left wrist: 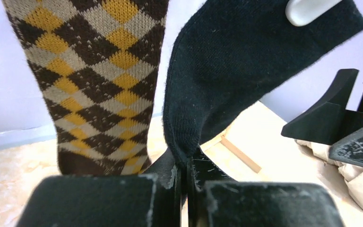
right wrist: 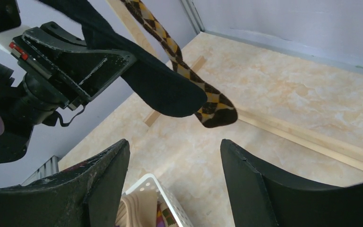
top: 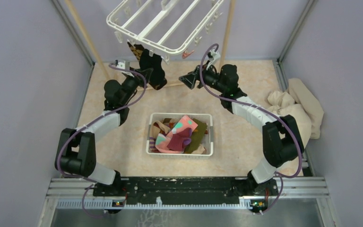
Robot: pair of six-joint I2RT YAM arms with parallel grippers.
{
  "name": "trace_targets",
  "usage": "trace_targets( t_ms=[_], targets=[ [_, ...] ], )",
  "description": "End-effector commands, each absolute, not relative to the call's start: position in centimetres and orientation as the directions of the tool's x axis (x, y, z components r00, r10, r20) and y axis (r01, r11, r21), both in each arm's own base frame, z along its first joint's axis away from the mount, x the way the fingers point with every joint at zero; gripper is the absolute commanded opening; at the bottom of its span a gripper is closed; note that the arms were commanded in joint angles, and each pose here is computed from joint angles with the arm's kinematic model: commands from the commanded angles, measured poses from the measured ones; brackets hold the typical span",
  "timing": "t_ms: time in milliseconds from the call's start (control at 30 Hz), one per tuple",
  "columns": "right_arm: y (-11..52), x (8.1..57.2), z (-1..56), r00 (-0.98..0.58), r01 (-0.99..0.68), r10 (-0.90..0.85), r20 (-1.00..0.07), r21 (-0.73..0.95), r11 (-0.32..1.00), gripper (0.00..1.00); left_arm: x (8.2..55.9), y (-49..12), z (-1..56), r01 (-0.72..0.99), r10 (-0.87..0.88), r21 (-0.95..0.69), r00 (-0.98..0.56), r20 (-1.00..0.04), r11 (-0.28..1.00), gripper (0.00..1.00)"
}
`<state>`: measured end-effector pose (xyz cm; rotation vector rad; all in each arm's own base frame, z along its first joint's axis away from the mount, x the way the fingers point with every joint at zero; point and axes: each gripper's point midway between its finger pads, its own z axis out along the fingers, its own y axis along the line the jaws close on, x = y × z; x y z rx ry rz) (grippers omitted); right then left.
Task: Remove the socks clipped to the hanger
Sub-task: Adjust the hanger on the clothesline.
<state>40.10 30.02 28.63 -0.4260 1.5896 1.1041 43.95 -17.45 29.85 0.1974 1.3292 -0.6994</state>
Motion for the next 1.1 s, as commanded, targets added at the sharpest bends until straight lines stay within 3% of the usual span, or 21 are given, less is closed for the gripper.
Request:
trace_targets(
  t_ms=[0,233,600,1067],
  targets=[
    [29.7,38.7,33.2,-0.227,-0.805,0.302,-0.926,0.353,0.476,0.71,41.8,-18.1,33.3,0.635,-0.377,-0.215,0.129,-0.917,0.742,0.0],
    [29.5,35.4,33.9,-0.209,-0.782,0.289,-0.934,0.337,0.524,0.7,39.4,-17.9,34.6,0.625,-0.379,-0.233,0.109,-0.919,0.745,0.0],
    [34.4,28.4,33.5,-0.179,-0.824,0.21,-0.961,0.263,0.502,0.7,36.6,-19.5,35.0,0.605,-0.379,-0.299,0.006,-0.925,0.738,0.0],
    [35.3,28.3,33.1,-0.202,-0.769,0.282,-0.938,0.33,0.547,0.68,34.6,-19.1,35.2,0.557,-0.417,-0.381,-0.068,-0.906,0.738,0.0]
  ],
)
